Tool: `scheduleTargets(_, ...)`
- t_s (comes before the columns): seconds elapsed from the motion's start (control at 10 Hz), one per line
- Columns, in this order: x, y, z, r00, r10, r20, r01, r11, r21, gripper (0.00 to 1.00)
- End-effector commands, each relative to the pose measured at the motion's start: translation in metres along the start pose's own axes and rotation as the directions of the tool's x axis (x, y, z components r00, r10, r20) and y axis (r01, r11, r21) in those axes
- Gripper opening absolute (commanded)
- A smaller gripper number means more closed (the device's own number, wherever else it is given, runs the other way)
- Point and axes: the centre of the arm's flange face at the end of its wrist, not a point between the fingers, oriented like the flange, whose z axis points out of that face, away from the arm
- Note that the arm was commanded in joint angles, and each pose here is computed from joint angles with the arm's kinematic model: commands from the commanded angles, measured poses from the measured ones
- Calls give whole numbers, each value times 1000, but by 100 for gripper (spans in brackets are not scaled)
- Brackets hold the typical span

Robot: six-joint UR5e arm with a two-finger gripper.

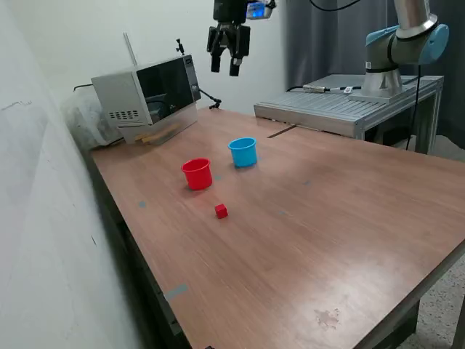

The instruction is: Place red objects in the red bin, and blue objects in the blue bin.

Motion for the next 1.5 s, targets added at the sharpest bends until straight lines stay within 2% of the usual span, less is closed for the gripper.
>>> scheduleTargets(0.0,44,10,-29,994,106,-27,-107,994,-35,100)
scheduleTargets(0.2,53,40,29,970,241,-16,-241,970,-3,100)
scheduleTargets(0.5,66,57,166,968,248,21,-249,965,77,100)
scheduleTargets(0.7,68,50,227,968,249,25,-250,965,82,100)
scheduleTargets(0.8,62,48,245,968,248,28,-250,965,84,100)
scheduleTargets(1.1,63,39,274,986,164,24,-166,981,104,100)
scheduleTargets(1.4,64,31,303,991,130,23,-132,984,121,100)
